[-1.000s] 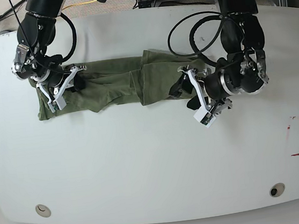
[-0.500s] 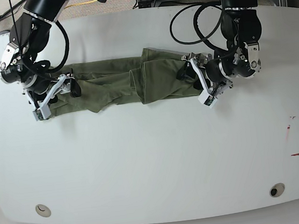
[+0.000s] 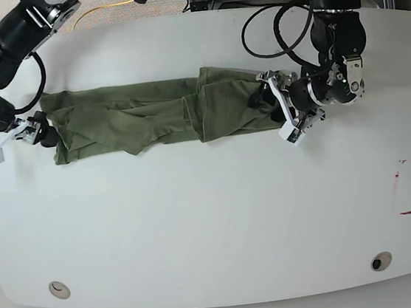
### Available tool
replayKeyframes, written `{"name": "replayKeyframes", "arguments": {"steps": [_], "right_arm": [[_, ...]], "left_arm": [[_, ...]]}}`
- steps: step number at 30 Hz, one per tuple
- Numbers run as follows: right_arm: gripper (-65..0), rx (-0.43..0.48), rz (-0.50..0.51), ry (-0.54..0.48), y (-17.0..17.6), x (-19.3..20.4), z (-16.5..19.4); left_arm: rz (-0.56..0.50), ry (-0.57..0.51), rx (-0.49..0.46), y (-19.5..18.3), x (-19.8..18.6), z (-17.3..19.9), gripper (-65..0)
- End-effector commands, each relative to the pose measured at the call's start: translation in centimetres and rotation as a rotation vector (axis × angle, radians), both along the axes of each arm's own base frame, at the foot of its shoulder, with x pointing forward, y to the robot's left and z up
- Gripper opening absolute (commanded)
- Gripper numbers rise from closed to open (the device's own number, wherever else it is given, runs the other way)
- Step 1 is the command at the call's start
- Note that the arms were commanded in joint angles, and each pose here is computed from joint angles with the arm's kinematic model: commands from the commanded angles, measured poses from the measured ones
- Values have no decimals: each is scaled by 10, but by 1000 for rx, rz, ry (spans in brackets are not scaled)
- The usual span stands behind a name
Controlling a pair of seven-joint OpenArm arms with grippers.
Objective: Fold the T-shirt properly
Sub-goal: 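Release the strip end with the right gripper and lift it away, then grasp the strip end with the right gripper and fold it toward the left gripper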
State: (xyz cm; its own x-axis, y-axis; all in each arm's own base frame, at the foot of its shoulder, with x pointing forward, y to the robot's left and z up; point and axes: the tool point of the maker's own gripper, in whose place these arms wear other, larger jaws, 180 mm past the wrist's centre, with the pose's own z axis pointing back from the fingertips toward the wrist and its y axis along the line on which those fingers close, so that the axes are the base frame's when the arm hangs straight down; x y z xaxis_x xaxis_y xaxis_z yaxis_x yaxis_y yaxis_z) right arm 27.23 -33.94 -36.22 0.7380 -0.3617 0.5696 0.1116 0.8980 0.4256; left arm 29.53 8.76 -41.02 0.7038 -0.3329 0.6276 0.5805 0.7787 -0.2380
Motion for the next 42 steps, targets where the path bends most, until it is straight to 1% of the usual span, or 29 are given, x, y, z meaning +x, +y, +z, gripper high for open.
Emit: {"name": "replayKeyframes", "arguments": {"steps": [1,4,8,11,14,17,19,21,24,26,27,30,32,33,36,37,39,42], "right_arm": [[-11,28,-30,-68,-21,13,14],[-11,91,-59,-80,-30,15,8],[-11,159,-64,-90,-27,20,-3],[-13,181,-34,-76,-13,23,-10],[-14,221,-18,-60,8,21,-23],[-14,221,5,-61,24,19,-27],[-14,223,48,-72,46,23,-26],[-16,204,107,-64,68,19,-26],[-16,170,160,-94,89,19,-17],[-19,161,174,-110,97,20,-13],[-33,164,175,-114,100,21,-12],[-159,164,164,-127,99,22,-11],[-327,160,148,-162,96,27,-6],[-395,156,146,-168,94,29,-5],[-637,124,161,-167,86,31,0],[-650,114,169,-165,85,32,1],[-650,87,182,-165,79,33,5],[-650,33,194,-187,69,35,19]], "left_arm": [[3,25,79,17,-2,-6,-285],[2,23,80,17,-2,-5,-285],[2,27,84,18,-2,-7,-285],[2,24,81,17,-2,-5,-285],[1,26,82,17,-2,-6,-285],[1,26,82,17,-2,-6,-285],[1,26,82,17,-2,-6,-285],[1,26,82,17,-2,-6,-285],[1,24,82,17,-2,-5,-285],[1,24,82,17,-2,-5,-285],[-1,24,83,17,-2,-5,-285],[0,25,81,16,-2,-5,-285],[-1,26,83,16,-2,-6,-285],[-3,24,83,15,-2,-5,-285],[0,24,81,15,-1,-5,-285],[2,22,78,13,0,-4,-285],[2,12,64,6,5,-1,-285],[-28,2,58,-6,11,3,-285]]}}
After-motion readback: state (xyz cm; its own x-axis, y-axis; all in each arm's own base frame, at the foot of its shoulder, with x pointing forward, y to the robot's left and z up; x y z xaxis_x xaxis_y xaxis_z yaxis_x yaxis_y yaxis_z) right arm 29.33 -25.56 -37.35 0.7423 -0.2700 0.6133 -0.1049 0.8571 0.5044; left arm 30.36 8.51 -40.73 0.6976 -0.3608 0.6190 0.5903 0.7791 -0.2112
